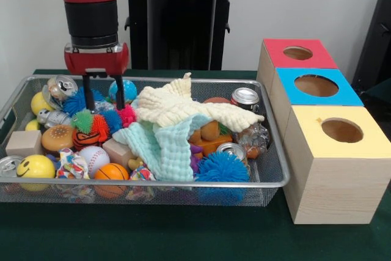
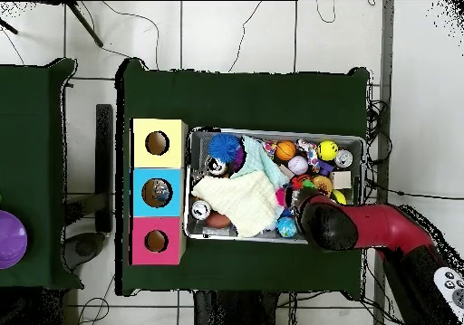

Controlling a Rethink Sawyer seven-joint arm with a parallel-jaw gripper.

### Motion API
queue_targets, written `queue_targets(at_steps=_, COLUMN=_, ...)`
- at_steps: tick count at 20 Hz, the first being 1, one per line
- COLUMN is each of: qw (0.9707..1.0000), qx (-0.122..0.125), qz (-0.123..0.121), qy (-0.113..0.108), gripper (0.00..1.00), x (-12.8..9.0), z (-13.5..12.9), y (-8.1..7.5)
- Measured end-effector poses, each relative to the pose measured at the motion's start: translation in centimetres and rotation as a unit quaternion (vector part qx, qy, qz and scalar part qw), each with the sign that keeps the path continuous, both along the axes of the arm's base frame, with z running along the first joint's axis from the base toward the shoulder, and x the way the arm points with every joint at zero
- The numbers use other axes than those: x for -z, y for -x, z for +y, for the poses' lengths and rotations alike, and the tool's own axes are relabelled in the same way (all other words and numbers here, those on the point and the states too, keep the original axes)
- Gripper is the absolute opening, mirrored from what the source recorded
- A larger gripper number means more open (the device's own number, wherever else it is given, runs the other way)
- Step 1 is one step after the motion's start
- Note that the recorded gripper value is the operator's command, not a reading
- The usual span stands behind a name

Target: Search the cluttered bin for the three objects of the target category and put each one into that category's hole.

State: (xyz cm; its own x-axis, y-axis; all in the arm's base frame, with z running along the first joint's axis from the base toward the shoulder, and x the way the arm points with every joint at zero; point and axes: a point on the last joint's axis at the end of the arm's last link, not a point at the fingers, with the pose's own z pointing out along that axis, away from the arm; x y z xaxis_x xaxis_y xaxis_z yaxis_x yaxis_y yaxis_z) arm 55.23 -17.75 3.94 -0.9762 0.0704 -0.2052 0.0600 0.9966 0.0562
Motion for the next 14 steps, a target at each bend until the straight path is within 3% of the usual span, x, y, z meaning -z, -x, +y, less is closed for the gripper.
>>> queue_targets(at_steps=7, qw=0.9996, qx=0.010, qz=0.025, qy=-0.005, gripper=1.00, x=0.9, z=-0.8, y=-0.9)
queue_targets(at_steps=14, qw=0.9991, qx=0.019, qz=0.035, qy=-0.013, gripper=1.00, x=1.0, z=-1.7, y=-1.6)
